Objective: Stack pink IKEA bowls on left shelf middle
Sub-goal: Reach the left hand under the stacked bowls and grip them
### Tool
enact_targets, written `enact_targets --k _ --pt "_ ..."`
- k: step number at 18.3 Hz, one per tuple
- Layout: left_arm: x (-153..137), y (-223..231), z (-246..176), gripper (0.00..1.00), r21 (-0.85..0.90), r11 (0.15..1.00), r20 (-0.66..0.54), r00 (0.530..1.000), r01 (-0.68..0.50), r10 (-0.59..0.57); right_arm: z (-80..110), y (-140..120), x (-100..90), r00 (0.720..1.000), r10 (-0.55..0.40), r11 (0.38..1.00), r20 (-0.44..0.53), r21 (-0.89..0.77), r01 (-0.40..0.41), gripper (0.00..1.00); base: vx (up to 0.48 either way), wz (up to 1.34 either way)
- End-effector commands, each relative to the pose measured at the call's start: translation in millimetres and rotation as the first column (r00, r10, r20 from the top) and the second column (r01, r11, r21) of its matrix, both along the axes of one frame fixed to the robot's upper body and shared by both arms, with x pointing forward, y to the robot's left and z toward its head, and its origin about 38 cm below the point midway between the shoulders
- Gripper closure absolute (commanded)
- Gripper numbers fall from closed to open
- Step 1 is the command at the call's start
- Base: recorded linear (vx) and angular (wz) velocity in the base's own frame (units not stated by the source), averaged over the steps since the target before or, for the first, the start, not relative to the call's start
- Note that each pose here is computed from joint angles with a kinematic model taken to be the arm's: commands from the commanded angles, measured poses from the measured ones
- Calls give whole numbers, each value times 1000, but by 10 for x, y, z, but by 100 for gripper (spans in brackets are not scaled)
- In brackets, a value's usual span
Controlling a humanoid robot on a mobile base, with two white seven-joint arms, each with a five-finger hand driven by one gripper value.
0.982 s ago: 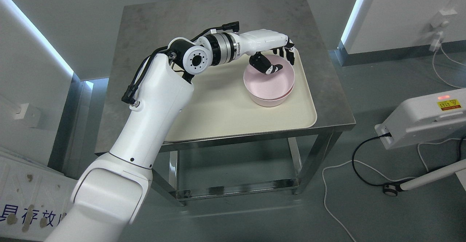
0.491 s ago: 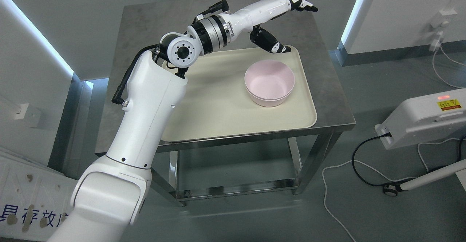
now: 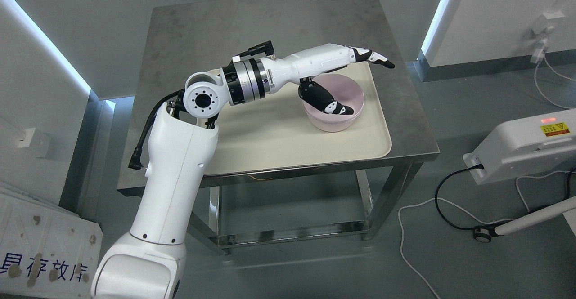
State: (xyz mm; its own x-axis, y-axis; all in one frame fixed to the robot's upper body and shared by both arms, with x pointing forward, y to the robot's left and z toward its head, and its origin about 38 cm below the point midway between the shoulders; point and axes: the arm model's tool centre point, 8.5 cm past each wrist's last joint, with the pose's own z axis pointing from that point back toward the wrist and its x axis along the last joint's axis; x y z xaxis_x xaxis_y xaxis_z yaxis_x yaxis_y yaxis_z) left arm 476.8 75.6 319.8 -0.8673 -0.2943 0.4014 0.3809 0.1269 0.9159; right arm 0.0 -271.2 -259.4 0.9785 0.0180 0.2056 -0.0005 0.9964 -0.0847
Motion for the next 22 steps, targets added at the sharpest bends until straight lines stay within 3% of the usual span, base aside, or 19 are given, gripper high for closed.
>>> enact_targets --k 1,5,10,20,22 --pt "-168 462 25 24 82 989 122 986 -121 111 10 -116 49 1000 -4 1000 16 -20 5 0 0 0" --pt "-89 478 -214 24 220 949 148 969 -226 196 10 -116 59 1000 -4 1000 17 -20 5 0 0 0" --pt "-114 288 -452 26 311 917 164 964 -251 208 10 -116 59 1000 -4 1000 17 -20 5 0 0 0" --pt "-227 -55 -533 56 341 923 164 978 -175 125 10 -116 59 1000 -4 1000 17 -20 5 0 0 0" --pt "-223 -47 -517 67 337 925 168 978 -177 125 10 -116 59 1000 -4 1000 17 -20 5 0 0 0"
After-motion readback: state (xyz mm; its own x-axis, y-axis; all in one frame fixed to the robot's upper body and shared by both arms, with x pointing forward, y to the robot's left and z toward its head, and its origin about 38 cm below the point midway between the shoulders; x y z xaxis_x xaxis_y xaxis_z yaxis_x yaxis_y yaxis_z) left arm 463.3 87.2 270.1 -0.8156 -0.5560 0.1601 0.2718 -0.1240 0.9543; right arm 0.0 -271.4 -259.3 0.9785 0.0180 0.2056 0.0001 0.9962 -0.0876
